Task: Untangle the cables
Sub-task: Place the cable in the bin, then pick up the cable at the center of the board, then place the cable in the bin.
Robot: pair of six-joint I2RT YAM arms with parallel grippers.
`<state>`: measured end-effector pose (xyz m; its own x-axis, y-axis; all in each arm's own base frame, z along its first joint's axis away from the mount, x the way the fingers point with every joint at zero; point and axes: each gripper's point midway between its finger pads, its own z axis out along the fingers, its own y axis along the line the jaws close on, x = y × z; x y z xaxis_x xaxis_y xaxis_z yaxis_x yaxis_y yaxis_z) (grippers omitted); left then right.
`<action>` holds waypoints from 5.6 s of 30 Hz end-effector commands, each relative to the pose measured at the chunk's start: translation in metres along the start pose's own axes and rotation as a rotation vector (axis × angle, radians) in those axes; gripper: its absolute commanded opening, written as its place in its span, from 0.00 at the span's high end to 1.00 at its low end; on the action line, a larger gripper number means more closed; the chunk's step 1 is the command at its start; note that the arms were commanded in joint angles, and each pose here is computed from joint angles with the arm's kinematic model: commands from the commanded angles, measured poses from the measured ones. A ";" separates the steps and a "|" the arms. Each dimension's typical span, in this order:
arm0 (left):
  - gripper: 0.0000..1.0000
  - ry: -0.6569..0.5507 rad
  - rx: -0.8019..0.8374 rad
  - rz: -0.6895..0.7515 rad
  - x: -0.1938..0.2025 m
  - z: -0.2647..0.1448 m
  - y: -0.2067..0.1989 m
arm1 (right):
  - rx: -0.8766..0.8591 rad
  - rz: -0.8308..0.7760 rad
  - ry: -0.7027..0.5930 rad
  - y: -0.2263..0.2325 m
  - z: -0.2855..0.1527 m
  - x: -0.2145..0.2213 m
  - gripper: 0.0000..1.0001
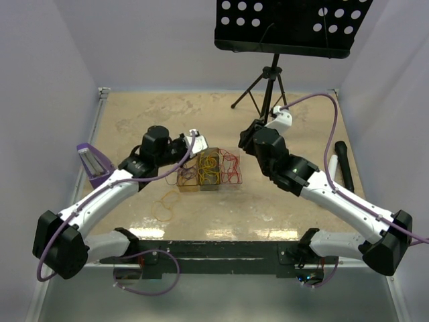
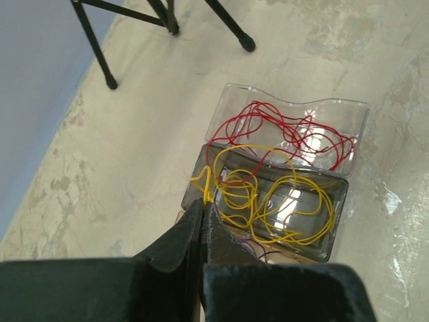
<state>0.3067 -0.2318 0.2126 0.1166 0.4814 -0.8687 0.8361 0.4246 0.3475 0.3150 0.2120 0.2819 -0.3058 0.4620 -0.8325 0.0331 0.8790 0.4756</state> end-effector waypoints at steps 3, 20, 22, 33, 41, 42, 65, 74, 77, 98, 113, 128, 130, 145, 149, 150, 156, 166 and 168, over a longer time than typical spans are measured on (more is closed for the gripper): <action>1.00 0.072 0.065 0.062 0.014 0.024 -0.026 | -0.012 0.048 -0.022 0.000 -0.001 -0.005 0.55; 0.69 0.221 0.081 0.036 0.071 0.052 -0.069 | -0.024 0.045 -0.026 0.003 -0.004 -0.012 0.54; 0.52 0.210 0.100 0.015 0.068 0.052 -0.074 | -0.029 0.046 -0.024 0.005 -0.004 -0.012 0.54; 0.18 0.106 0.128 -0.154 -0.027 0.008 -0.057 | -0.042 0.023 -0.020 0.008 -0.011 -0.021 0.52; 0.00 -0.021 -0.106 -0.259 -0.062 -0.085 0.054 | -0.176 -0.064 0.102 0.047 -0.026 0.036 0.48; 0.00 -0.018 -0.149 -0.268 -0.054 -0.098 0.069 | -0.197 -0.084 0.130 0.058 -0.032 0.053 0.47; 0.00 0.126 -0.342 -0.548 0.068 -0.167 0.130 | -0.299 -0.367 0.440 0.177 -0.045 0.346 0.20; 0.00 0.132 -0.349 -0.527 0.073 -0.169 0.129 | -0.161 -0.277 0.391 0.165 -0.009 0.359 0.29; 0.00 0.134 -0.349 -0.521 0.075 -0.169 0.126 | -0.153 -0.273 0.398 0.164 -0.004 0.368 0.32; 0.00 0.127 -0.366 -0.511 0.082 -0.167 0.122 | -0.240 -0.299 0.381 0.157 -0.062 0.327 1.00; 0.02 0.096 -0.347 -0.508 0.079 -0.163 0.121 | -0.261 -0.172 0.127 0.161 -0.096 0.118 1.00; 0.06 0.099 -0.350 -0.559 0.090 -0.153 0.113 | 0.046 -0.398 0.109 0.082 0.028 0.126 1.00; 0.06 0.099 -0.352 -0.554 0.090 -0.154 0.114 | 0.095 -0.444 0.117 0.077 0.037 0.136 1.00; 0.05 0.113 -0.353 -0.533 0.094 -0.155 0.112 | 0.244 -0.658 0.154 0.056 0.064 0.177 1.00; 0.05 0.110 -0.355 -0.529 0.093 -0.155 0.112 | 0.311 -0.756 0.172 0.042 0.071 0.192 1.00; 0.05 0.111 -0.354 -0.532 0.094 -0.155 0.111 | 0.323 -0.769 0.176 0.038 0.073 0.194 1.00; 0.05 0.106 -0.352 -0.530 0.093 -0.155 0.111 | 0.289 -0.703 0.240 0.028 0.081 0.207 1.00; 0.05 0.110 -0.341 -0.541 0.096 -0.153 0.106 | 0.209 -0.649 0.283 0.049 0.083 0.207 0.81; 0.05 0.112 -0.330 -0.554 0.099 -0.151 0.103 | 0.193 -0.621 0.296 0.052 0.081 0.202 0.60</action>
<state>0.3245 -0.0208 0.2136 -0.3860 0.1875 -0.9032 0.5281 0.8478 -0.0497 0.3263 0.3467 0.0733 -0.5938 -0.2438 -0.7668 -0.0663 0.9646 -0.2554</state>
